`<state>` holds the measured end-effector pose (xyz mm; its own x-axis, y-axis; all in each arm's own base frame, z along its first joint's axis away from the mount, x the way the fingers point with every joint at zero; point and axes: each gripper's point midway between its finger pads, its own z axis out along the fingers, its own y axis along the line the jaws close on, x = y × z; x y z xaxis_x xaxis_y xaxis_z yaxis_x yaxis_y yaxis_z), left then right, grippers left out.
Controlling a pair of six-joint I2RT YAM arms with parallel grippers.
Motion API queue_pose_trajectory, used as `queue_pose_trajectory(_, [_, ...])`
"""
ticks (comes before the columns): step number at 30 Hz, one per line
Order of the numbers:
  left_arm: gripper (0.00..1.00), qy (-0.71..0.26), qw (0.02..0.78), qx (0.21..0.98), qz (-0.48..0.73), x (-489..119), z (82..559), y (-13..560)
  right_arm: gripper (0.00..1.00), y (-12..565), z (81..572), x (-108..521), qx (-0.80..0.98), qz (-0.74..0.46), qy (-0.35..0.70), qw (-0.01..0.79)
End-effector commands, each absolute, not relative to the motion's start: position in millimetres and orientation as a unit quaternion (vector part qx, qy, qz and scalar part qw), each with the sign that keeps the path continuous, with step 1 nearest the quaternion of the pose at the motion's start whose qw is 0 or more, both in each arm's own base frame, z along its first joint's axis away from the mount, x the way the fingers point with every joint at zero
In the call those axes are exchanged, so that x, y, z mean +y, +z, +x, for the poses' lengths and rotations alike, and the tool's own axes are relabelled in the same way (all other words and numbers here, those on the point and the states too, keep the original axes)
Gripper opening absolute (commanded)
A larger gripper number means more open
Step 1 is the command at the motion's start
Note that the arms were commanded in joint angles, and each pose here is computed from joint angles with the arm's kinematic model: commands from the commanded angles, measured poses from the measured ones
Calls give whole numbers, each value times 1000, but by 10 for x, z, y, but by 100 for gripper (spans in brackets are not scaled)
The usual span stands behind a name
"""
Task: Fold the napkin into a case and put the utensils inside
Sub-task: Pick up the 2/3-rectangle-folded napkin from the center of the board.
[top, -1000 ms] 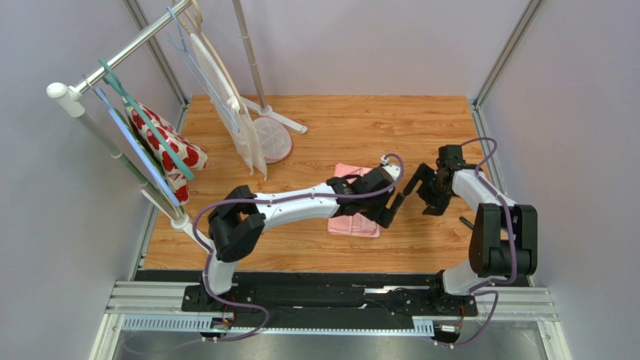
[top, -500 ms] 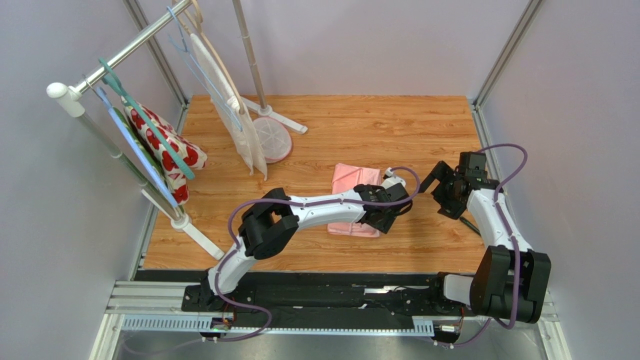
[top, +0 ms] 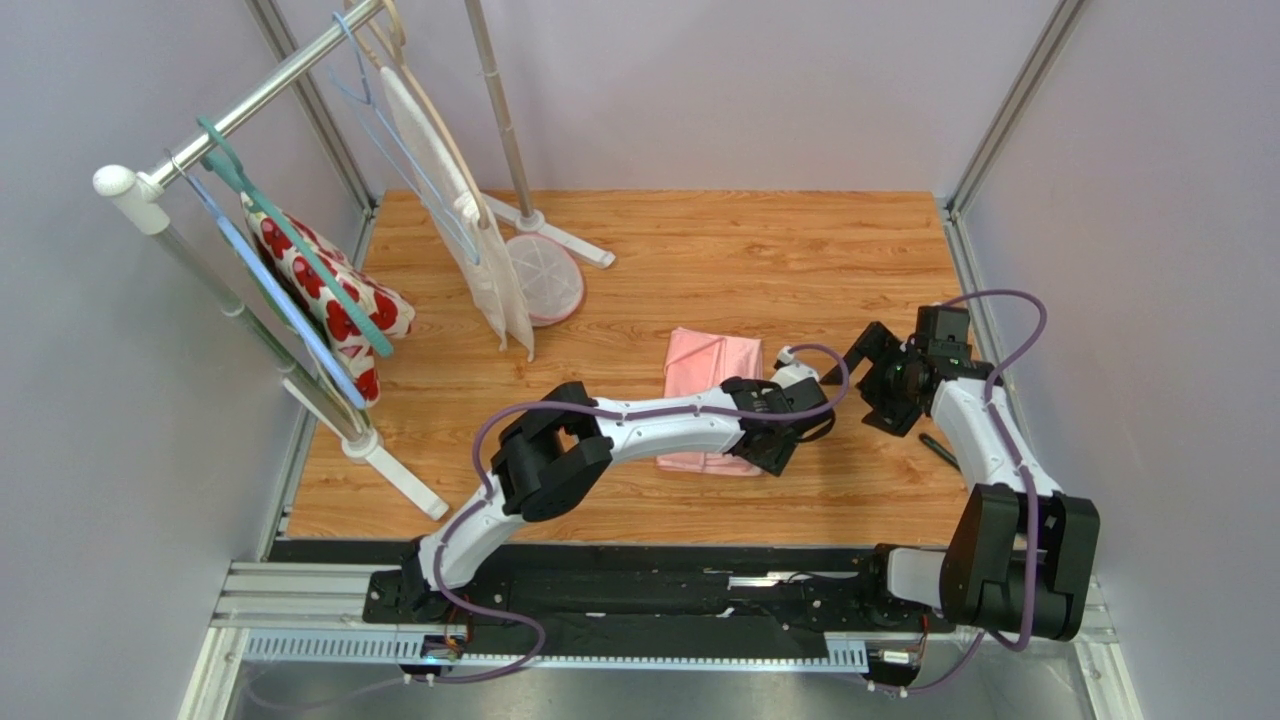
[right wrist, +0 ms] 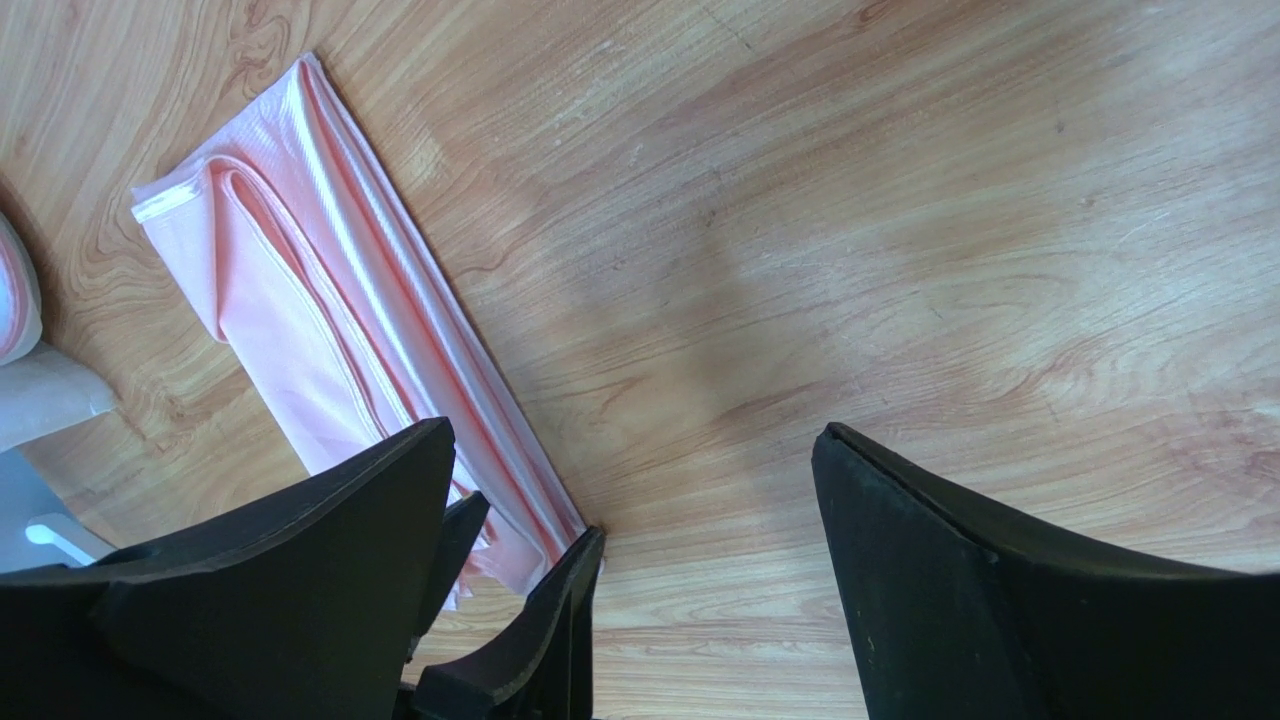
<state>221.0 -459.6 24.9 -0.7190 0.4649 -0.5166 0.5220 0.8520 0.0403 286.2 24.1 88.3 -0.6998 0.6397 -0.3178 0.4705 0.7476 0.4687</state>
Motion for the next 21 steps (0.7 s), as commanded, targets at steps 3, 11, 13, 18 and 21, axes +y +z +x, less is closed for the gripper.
queue_pose_trajectory(3, [58,-31,261,930,256,-4584,2162,164,94,857,2909,278,902,298,194,245])
queue_pose_trajectory(11, [25,-86,266,923,264,-4630,2078,527,95,858,2982,503,899,263,260,233])
queue_pose_trajectory(13, [14,-115,256,920,274,-4621,2011,560,95,925,3049,605,892,245,295,238])
queue_pose_trajectory(18, [4,-213,235,911,262,-4606,1948,767,100,1032,3238,889,889,188,339,243])
queue_pose_trajectory(21, [4,-248,221,907,259,-4561,1882,759,100,1028,3346,1048,888,173,358,232])
